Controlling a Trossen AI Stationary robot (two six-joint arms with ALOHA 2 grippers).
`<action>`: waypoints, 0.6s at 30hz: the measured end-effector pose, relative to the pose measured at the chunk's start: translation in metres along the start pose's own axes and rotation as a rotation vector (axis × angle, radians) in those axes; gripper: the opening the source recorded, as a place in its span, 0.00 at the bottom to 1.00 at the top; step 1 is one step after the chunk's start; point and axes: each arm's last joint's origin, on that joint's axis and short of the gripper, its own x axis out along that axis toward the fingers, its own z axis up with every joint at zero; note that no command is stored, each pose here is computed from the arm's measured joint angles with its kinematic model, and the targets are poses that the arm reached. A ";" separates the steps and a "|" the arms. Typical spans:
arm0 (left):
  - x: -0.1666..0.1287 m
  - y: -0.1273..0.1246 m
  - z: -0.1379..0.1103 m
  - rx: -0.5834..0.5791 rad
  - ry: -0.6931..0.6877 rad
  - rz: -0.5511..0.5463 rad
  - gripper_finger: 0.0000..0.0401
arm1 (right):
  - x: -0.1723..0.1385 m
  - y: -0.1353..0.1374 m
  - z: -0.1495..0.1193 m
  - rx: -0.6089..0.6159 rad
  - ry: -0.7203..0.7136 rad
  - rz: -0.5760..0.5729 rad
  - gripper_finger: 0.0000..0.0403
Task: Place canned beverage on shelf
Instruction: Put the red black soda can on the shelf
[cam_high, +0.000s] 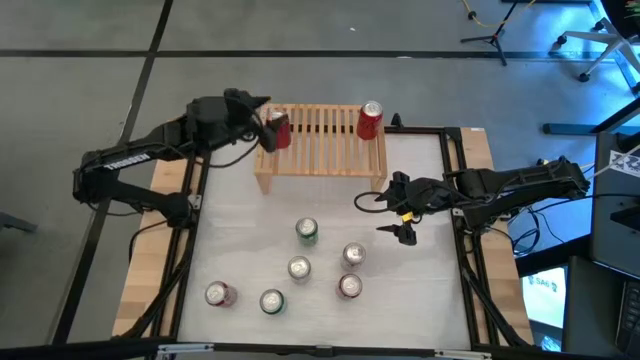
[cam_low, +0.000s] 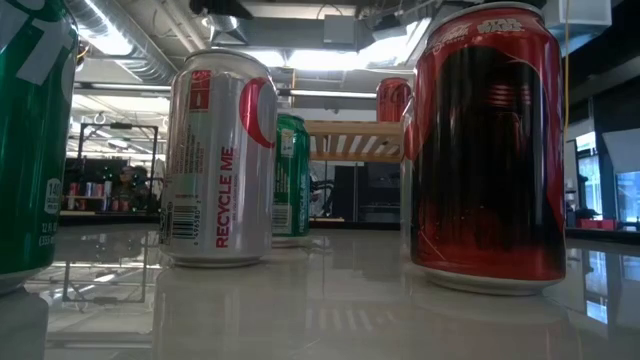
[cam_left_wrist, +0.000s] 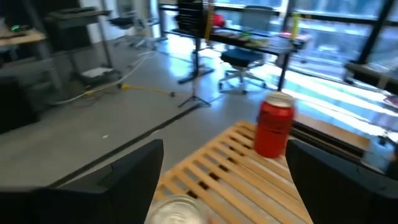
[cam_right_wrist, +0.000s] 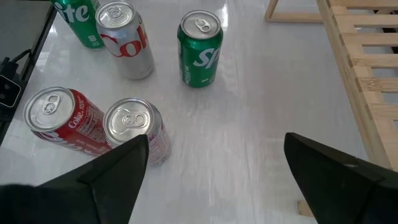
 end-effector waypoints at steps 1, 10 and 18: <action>0.004 0.003 0.000 -0.012 0.003 0.017 0.82 | 0.000 0.000 0.000 0.000 0.000 0.000 0.92; 0.042 0.023 0.001 -0.033 0.079 0.027 0.80 | 0.000 0.000 0.000 0.000 -0.003 0.000 0.92; 0.057 0.031 0.016 0.004 0.276 0.033 0.79 | 0.000 0.000 0.000 0.000 -0.003 0.000 0.92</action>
